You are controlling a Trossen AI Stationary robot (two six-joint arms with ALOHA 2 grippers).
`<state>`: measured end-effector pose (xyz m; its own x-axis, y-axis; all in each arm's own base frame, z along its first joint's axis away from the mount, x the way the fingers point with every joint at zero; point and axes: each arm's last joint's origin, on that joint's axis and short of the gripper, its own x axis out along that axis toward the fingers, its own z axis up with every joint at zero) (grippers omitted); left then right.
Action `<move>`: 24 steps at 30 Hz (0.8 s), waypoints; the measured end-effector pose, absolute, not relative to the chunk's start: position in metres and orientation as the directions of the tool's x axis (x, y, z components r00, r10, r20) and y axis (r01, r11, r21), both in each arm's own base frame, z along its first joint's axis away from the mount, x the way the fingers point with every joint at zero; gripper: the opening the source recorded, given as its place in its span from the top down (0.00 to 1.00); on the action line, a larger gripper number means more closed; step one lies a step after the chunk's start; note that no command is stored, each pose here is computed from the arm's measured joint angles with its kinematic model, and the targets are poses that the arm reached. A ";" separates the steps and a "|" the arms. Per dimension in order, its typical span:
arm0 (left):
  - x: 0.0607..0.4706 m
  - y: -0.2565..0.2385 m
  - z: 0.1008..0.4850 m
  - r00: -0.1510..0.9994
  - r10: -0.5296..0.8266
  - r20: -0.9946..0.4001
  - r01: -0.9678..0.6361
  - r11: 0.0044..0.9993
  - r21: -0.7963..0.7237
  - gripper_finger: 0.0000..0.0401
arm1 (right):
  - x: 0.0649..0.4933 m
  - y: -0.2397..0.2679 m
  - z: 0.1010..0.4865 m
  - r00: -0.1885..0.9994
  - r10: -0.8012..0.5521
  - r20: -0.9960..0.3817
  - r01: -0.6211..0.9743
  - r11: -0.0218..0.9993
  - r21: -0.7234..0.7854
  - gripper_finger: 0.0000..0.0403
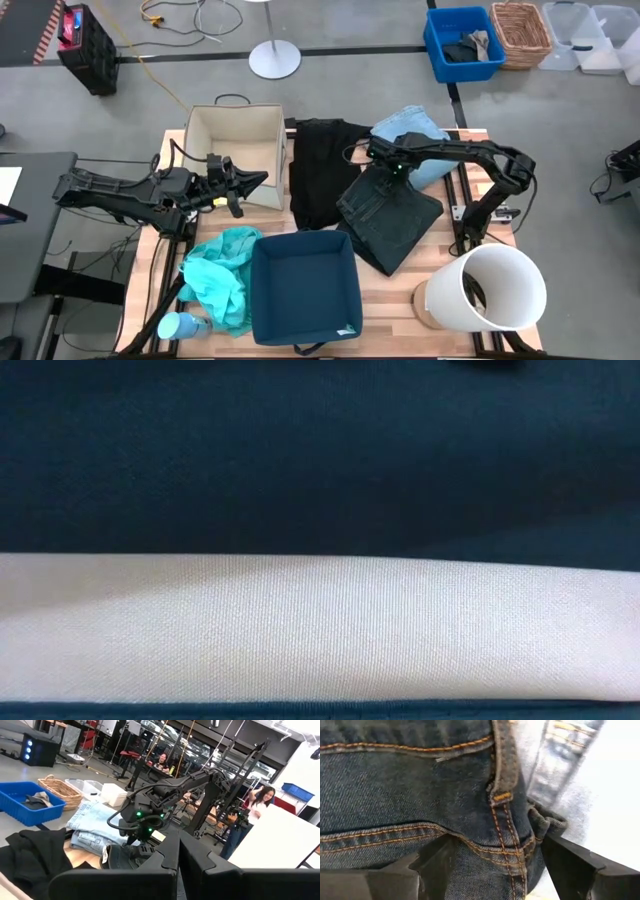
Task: Sort clothes
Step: Put the black denim jeans into the blue laundry bin
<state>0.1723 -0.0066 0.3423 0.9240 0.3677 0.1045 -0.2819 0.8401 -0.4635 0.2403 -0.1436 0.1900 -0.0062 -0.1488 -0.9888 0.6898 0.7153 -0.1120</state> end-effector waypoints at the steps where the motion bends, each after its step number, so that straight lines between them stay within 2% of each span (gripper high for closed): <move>1: 0.172 -0.007 0.342 0.924 0.368 0.102 -0.283 0.840 -0.462 1.00 | 0.241 -0.142 0.190 -0.002 -0.142 -0.990 0.685 0.721 -0.105 0.24; 8: 0.172 -0.007 0.341 0.926 0.367 0.090 -0.289 0.841 -0.457 1.00 | 0.248 -0.129 0.190 0.019 -0.116 -0.993 0.615 0.785 -0.079 0.29; 17: 0.172 -0.007 0.341 0.926 0.367 0.091 -0.290 0.843 -0.453 1.00 | 0.247 -0.132 0.190 0.031 -0.099 -0.995 0.616 0.785 -0.059 0.32; 20: 0.172 -0.007 0.341 0.926 0.367 0.091 -0.290 0.843 -0.454 1.00 | 0.247 -0.132 0.190 0.028 -0.097 -0.995 0.614 0.787 -0.059 0.39; 24: 0.172 -0.007 0.341 0.926 0.367 0.091 -0.290 0.843 -0.454 1.00 | 0.248 -0.130 0.190 0.030 -0.090 -0.995 0.609 0.791 -0.053 0.56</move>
